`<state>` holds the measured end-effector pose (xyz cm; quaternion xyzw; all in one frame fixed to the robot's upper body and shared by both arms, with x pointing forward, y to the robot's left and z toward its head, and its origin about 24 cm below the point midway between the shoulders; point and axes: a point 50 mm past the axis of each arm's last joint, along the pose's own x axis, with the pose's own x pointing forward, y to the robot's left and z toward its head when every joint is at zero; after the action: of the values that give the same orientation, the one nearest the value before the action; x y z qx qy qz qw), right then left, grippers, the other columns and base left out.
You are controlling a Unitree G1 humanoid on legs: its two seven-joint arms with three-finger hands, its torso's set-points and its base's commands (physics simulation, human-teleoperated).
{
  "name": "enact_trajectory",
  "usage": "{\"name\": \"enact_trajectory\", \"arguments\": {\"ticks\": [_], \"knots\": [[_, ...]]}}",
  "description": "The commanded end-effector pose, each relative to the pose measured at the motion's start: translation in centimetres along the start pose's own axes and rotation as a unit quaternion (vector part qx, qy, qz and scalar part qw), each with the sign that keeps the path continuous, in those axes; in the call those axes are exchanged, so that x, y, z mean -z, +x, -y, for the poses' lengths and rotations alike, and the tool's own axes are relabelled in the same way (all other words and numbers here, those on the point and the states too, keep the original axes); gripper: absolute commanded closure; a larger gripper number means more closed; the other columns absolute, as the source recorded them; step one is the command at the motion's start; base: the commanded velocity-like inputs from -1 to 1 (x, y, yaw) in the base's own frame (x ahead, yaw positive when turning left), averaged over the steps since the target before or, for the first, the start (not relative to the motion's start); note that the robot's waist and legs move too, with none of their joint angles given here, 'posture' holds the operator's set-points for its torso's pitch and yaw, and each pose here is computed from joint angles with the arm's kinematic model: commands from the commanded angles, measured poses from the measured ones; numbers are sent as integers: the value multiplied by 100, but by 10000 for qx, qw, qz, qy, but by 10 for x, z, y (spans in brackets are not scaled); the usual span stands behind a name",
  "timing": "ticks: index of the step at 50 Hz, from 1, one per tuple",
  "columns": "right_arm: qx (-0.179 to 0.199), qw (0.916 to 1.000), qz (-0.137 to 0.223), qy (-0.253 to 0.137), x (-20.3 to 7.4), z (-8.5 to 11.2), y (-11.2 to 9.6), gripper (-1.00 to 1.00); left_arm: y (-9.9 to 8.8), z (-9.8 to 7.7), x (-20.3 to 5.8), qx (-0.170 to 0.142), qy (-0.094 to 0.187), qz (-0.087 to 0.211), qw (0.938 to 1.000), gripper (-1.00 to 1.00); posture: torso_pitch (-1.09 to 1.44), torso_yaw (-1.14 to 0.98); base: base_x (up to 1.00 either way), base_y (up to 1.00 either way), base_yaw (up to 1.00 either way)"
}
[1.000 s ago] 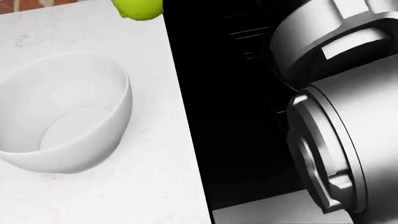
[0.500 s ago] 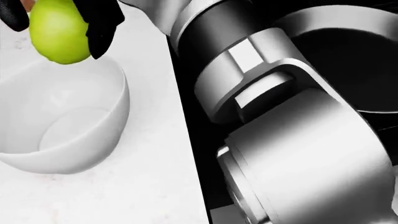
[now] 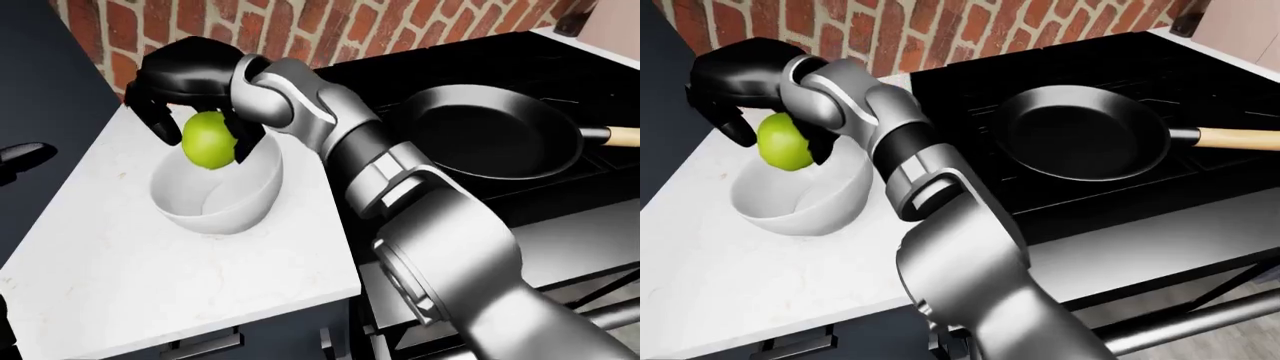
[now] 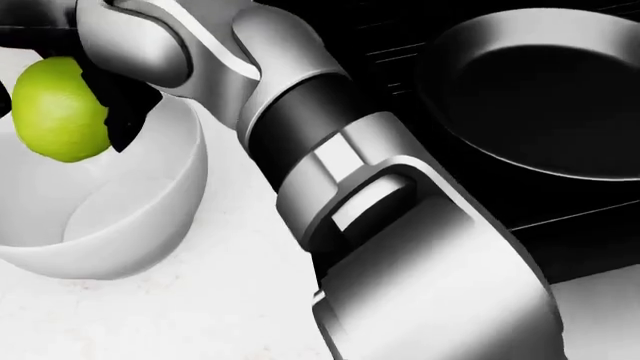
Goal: Pick the lemon from the pan and place it in the bowl.
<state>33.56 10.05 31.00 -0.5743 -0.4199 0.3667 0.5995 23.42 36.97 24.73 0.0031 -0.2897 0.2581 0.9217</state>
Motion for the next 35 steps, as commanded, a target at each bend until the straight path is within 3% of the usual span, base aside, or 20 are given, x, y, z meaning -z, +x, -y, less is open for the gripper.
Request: {"name": "enact_trajectory", "arguments": {"ticks": [1,13,14,16,17,18,21,31,35], "knots": [[322,9992,108,-188,-6,20,0,100,5,1,-20,48,27,448,9990,-100,0,0,0,0,0],[271,9993,156,-225,-7,7,2,100,5,0,-20,36,29,449,9990,-100,0,0,0,0,0],[273,9993,154,-213,-7,7,2,95,5,0,-19,35,30,449,9990,-100,0,0,0,0,0],[248,9993,151,-217,-6,5,2,53,5,0,-19,42,30,445,9990,-100,0,0,0,0,0],[242,9994,148,-216,-6,5,2,45,4,0,-18,42,30,443,9990,-100,0,0,0,0,0],[207,9995,146,-212,-6,4,2,5,4,0,-18,39,31,439,9990,-100,0,0,0,0,0],[138,9996,140,-191,-5,3,1,-40,4,0,-18,37,32,436,9990,-100,0,0,0,0,0],[-184,9997,139,-99,-3,3,-1,-65,4,-1,-19,29,34,434,9990,-100,0,0,0,0,0],[-211,9996,141,-87,-2,5,-2,-56,4,-1,-18,28,34,430,9991,-100,0,0,0,0,0]]}}
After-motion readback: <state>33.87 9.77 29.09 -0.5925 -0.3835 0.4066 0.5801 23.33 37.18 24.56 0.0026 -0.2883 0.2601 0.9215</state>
